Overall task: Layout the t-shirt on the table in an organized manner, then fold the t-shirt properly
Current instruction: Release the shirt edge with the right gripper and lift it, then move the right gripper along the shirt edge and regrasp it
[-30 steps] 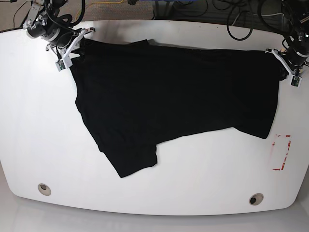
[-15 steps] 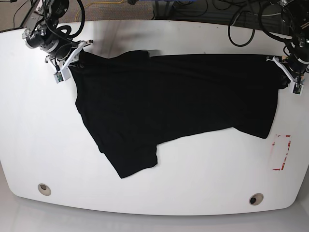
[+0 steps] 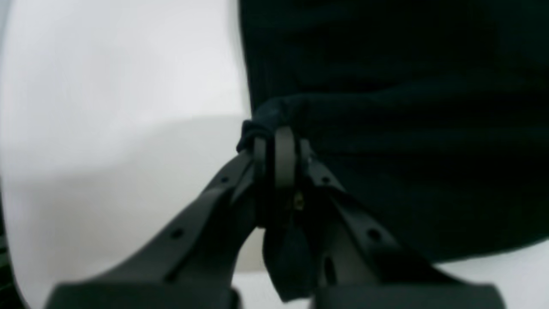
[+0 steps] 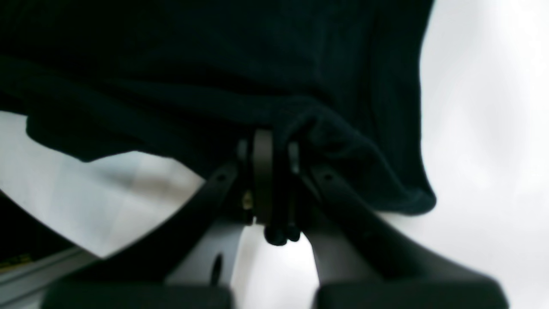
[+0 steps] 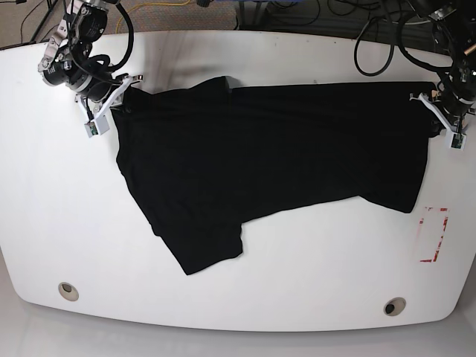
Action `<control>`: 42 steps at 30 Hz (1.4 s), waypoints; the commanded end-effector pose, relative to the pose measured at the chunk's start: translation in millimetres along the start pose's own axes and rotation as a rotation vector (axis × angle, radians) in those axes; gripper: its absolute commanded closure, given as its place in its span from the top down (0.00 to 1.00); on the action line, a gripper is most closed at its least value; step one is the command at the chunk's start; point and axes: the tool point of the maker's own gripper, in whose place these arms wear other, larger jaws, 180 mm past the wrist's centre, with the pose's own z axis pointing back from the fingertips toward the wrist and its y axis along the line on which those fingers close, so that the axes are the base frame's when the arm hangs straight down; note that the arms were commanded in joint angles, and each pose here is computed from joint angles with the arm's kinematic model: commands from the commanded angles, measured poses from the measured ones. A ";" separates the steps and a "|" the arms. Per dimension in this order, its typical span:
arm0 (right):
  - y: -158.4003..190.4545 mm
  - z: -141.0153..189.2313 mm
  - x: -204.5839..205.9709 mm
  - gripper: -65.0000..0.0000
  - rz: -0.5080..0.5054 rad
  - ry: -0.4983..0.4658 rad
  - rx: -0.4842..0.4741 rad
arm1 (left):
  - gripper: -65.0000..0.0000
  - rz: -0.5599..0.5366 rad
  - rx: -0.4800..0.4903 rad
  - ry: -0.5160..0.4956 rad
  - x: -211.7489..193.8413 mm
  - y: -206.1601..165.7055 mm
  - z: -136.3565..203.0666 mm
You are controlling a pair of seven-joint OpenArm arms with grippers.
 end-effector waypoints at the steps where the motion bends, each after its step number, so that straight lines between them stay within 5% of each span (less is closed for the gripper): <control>1: -5.3 2.1 13.9 0.00 0.008 -0.039 -0.007 | 0.00 -0.004 0.029 -0.018 6.7 16.4 2.3; 13: -8.5 -7.0 26.9 0.04 -0.009 -0.060 0.010 | 0.00 0.029 -0.007 -0.018 12.3 12.8 -15.6; 19: -8.7 -7.8 38.0 0.37 -0.002 -0.083 0.012 | 0.00 -0.017 -0.037 0.004 13.2 4.8 -21.1; 25: -8.2 -7.7 51.8 0.75 0.010 -0.111 0.013 | 0.23 -0.019 -0.040 0.003 14.0 3.3 -21.3; 27: -7.3 -7.3 55.7 0.81 0.013 -0.122 0.018 | 0.34 -0.020 -0.040 0.000 14.7 2.8 -21.0; 33: -5.1 -3.5 70.6 0.84 0.038 -0.156 0.014 | 0.66 -0.022 -0.037 -0.004 16.4 3.7 -20.0; 42: 12.9 12.8 63.4 0.84 0.116 -0.127 -0.012 | 0.68 -0.059 0.017 -0.092 46.1 13.0 -0.4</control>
